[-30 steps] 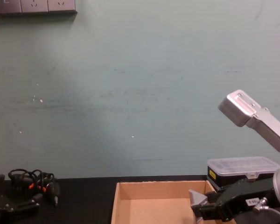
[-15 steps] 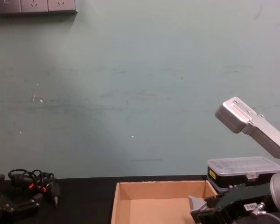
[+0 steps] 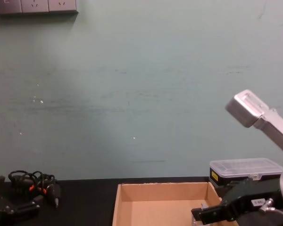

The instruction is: Use one hand to pick up the angle iron from the table and place it into the box.

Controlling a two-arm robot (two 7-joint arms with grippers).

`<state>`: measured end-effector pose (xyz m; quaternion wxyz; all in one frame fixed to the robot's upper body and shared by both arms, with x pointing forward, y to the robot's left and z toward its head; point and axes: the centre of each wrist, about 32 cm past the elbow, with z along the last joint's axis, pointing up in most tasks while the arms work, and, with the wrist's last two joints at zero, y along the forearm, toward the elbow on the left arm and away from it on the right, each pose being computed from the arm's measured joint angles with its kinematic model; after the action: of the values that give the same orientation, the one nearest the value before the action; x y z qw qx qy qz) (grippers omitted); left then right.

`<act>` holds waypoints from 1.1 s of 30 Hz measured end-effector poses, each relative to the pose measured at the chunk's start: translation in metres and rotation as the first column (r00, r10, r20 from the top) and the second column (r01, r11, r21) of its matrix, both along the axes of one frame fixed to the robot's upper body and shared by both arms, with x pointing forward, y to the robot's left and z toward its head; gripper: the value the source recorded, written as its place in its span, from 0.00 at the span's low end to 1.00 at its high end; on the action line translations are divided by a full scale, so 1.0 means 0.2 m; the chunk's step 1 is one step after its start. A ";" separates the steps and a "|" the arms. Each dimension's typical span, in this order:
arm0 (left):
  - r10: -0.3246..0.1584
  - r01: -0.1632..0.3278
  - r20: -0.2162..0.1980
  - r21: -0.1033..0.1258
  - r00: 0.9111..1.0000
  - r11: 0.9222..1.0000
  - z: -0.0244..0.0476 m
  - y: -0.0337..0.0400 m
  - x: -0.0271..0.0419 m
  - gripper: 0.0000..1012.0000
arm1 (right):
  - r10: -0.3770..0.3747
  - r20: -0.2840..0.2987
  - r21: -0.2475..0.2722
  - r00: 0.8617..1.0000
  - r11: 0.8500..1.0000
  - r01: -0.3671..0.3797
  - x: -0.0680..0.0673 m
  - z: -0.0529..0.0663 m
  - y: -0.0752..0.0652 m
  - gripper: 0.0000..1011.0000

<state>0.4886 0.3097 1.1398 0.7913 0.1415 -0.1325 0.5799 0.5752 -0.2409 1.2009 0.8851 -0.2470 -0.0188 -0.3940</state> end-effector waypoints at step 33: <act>0.000 0.000 0.000 0.000 1.000 1.000 0.000 0.000 0.000 0.99 | 0.290 0.032 0.040 0.956 0.956 -0.291 -0.47 0.38 -0.14 0.99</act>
<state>0.4886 0.3097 1.1398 0.7913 0.1415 -0.1325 0.5799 0.4815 -0.2690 1.2767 0.9383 -0.2169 -0.0575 -0.2630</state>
